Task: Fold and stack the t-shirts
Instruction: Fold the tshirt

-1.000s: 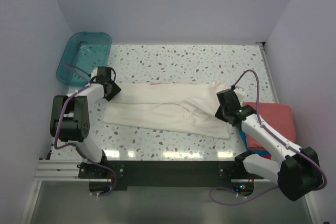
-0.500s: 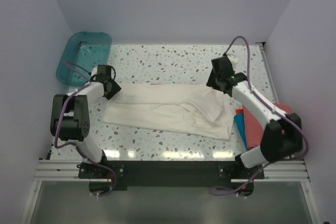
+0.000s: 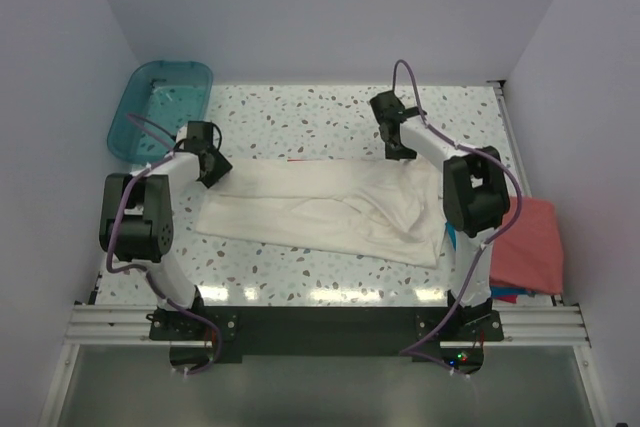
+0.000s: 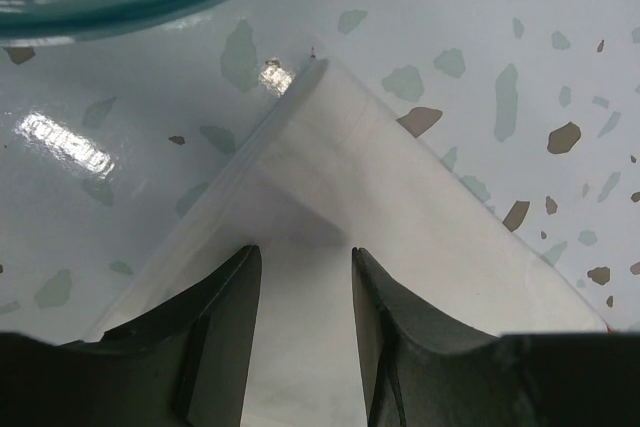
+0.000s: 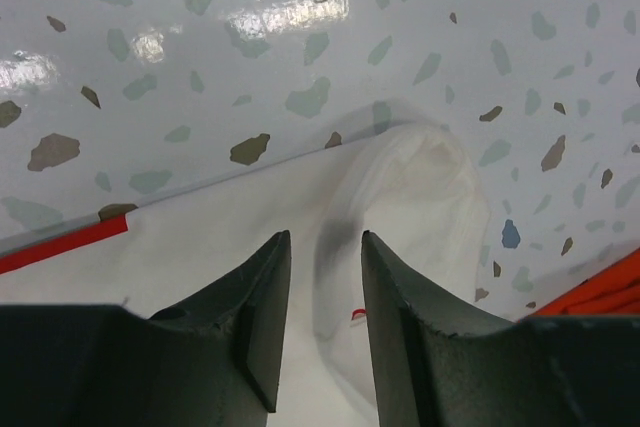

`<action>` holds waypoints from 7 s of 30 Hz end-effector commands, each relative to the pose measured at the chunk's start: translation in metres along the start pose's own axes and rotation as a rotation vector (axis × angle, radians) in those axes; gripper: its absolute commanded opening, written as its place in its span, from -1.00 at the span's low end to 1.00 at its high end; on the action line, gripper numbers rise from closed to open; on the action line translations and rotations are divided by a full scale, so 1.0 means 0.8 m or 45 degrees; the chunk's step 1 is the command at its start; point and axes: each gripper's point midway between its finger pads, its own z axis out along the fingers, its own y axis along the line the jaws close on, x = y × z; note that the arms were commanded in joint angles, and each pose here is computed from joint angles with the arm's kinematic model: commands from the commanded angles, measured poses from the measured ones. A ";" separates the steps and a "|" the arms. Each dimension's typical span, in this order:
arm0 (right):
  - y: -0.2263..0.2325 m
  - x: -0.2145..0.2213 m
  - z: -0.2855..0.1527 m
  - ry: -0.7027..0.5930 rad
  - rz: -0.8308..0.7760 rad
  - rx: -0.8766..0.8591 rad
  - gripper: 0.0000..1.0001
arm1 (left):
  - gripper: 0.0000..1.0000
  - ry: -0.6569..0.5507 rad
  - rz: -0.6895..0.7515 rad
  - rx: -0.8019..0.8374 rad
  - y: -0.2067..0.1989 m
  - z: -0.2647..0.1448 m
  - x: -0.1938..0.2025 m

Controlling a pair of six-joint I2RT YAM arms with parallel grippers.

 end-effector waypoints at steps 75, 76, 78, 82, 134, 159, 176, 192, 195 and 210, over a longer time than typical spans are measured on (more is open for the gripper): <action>-0.070 -0.021 0.050 0.085 0.080 0.004 -1.00 | -0.24 0.039 -0.016 -0.026 0.015 0.021 0.009; -0.072 -0.024 0.048 0.075 0.104 -0.005 -1.00 | -0.24 0.039 -0.018 -0.027 0.016 0.021 0.009; -0.081 -0.027 0.049 0.069 0.162 -0.025 -1.00 | -0.25 0.039 -0.020 -0.027 0.016 0.021 0.009; -0.089 -0.048 0.044 0.025 0.335 -0.134 -1.00 | -0.35 0.043 -0.020 -0.025 0.017 0.020 0.011; -0.015 0.030 -0.076 -0.176 0.154 -0.504 -0.27 | -0.03 -0.054 0.117 0.496 -0.113 -0.085 -0.001; 0.028 0.110 -0.078 -0.087 -0.210 -0.442 -0.21 | 0.00 -0.058 0.210 0.592 -0.109 -0.135 0.005; 0.030 0.099 -0.038 -0.064 -0.260 -0.261 -0.19 | 0.00 -0.045 0.233 0.568 -0.104 -0.128 0.009; 0.026 0.086 -0.041 -0.121 -0.249 -0.241 -0.18 | 0.00 -0.022 0.244 0.549 -0.100 -0.118 0.015; 0.026 0.089 -0.034 -0.102 -0.267 -0.223 -0.18 | 0.00 -0.017 0.246 0.547 -0.099 -0.116 0.017; 0.032 0.091 -0.021 -0.099 -0.232 -0.227 -0.39 | 0.00 -0.007 0.248 0.549 -0.099 -0.115 0.019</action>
